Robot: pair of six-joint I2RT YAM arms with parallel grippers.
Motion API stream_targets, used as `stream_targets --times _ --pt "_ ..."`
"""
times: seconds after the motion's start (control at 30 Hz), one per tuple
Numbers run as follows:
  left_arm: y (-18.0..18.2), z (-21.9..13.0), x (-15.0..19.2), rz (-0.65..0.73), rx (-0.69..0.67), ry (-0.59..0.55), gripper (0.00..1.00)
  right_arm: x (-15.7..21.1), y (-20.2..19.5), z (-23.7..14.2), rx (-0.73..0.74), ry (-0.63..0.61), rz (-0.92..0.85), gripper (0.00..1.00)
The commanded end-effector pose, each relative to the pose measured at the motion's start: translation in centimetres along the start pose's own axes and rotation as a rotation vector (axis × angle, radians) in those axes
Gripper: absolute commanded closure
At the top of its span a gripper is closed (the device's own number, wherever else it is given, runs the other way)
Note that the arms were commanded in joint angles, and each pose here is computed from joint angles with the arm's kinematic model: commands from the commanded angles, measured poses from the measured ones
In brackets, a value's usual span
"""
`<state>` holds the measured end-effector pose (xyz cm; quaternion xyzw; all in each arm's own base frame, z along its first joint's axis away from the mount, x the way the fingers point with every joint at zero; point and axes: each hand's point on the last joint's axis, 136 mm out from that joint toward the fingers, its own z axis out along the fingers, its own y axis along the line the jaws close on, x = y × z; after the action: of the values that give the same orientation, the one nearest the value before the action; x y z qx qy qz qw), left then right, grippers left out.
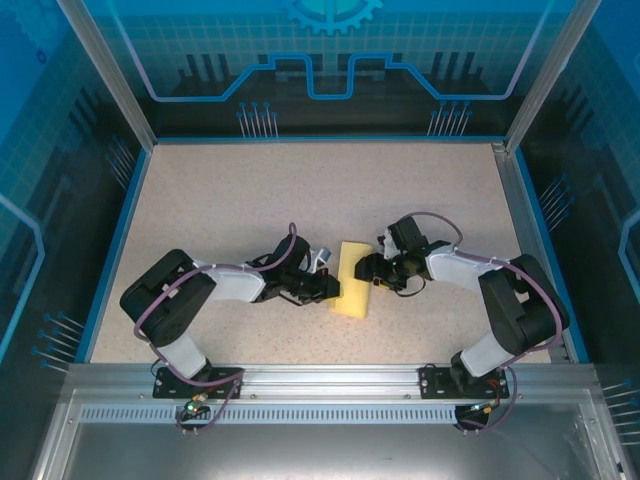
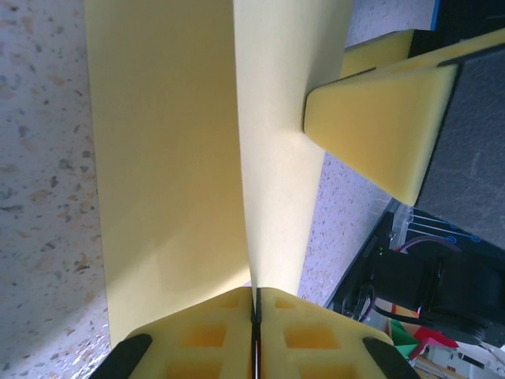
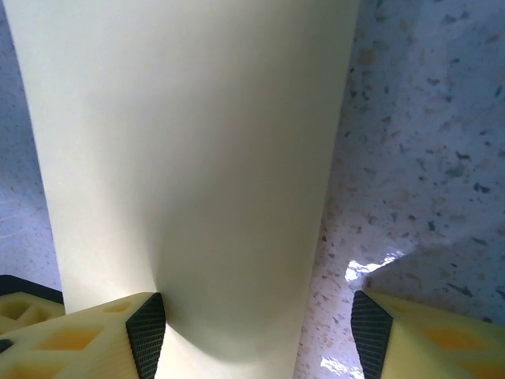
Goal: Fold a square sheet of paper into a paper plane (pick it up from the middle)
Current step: Fold the square sheet of paper in half at the center of the table.
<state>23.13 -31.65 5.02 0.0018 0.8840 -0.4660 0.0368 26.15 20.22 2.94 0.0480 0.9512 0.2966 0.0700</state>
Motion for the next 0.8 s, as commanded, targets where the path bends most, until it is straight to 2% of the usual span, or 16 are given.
stream_targets --times 0.0,0.13,0.27,0.4,0.6,0.77 --pt "-0.7 -0.2 -0.4 0.043 -0.014 -0.011 0.86 0.4 -0.1 0.1 0.039 0.010 -0.020 0.35" --pt "-0.6 -0.2 -0.7 0.050 -0.032 -0.017 0.83 0.6 0.2 0.2 0.036 0.009 -0.026 0.36" --pt "-0.7 -0.4 -0.8 0.056 -0.041 -0.027 0.77 0.1 -0.9 -0.2 0.103 -0.026 -0.004 0.38" --pt "0.0 -1.7 -1.2 0.064 -0.113 -0.085 0.61 -0.7 -2.1 -0.7 0.152 -0.059 0.038 0.38" --pt "1.1 -4.2 -1.6 0.072 -0.234 -0.179 0.55 -0.9 -2.1 -0.4 0.157 -0.035 0.039 0.38" --pt "1.4 -5.6 -2.1 0.078 -0.283 -0.232 0.53 -0.8 -2.6 -0.3 0.199 -0.016 0.026 0.38"
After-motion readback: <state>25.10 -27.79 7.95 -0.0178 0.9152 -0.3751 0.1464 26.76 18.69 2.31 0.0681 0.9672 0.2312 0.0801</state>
